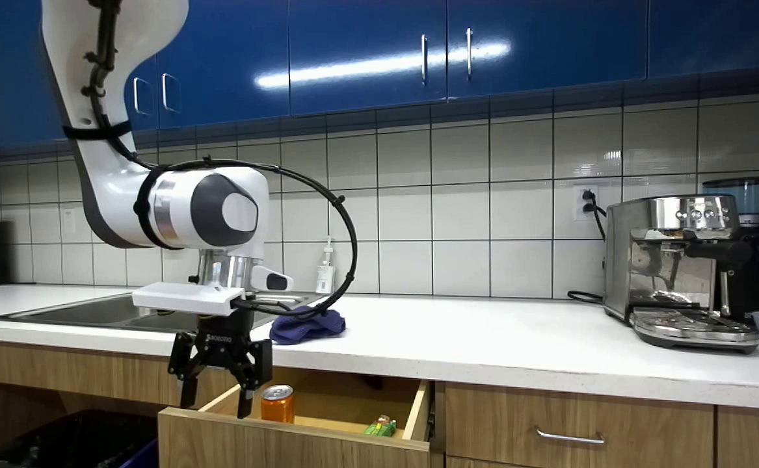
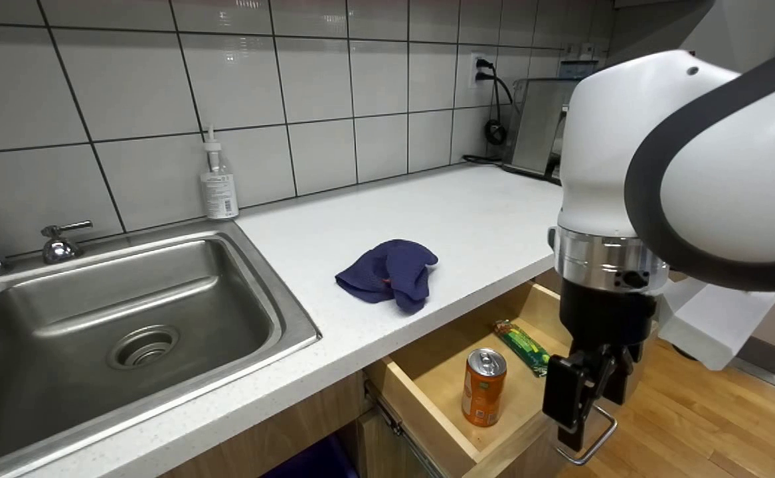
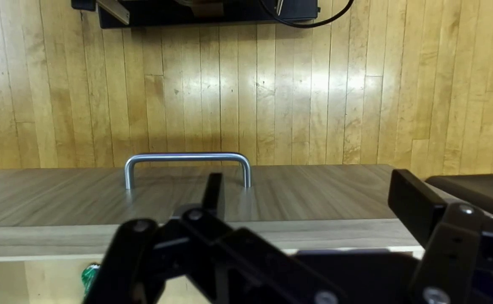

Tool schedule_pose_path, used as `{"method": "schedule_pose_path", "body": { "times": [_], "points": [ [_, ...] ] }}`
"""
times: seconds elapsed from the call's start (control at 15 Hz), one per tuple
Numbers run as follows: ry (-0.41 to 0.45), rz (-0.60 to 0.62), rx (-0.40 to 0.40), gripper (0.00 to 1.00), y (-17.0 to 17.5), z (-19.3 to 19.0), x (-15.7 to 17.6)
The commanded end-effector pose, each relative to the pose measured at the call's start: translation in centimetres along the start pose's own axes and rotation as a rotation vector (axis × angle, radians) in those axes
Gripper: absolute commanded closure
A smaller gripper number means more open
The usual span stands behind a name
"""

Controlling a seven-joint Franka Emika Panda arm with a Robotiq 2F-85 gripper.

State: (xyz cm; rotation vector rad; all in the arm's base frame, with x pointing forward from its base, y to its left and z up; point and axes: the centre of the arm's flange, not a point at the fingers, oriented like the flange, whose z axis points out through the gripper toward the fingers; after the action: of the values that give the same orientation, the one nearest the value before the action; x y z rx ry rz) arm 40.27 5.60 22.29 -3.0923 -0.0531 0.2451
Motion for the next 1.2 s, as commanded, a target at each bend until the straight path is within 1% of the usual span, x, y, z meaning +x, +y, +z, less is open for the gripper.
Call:
{"method": "schedule_pose_path", "body": {
  "times": [0.0, 0.27, 0.87, 1.13],
  "points": [
    [-0.008, -0.009, -0.003, 0.0, 0.4, 0.3, -0.7],
    [-0.025, -0.005, 0.001, 0.0, 0.6, 1.2, -1.0],
    [-0.051, -0.007, -0.006, 0.0, 1.0, 2.9, -0.5],
    [-0.019, -0.009, -0.027, 0.0, 0.9, 3.4, -0.1]
  ]
}}
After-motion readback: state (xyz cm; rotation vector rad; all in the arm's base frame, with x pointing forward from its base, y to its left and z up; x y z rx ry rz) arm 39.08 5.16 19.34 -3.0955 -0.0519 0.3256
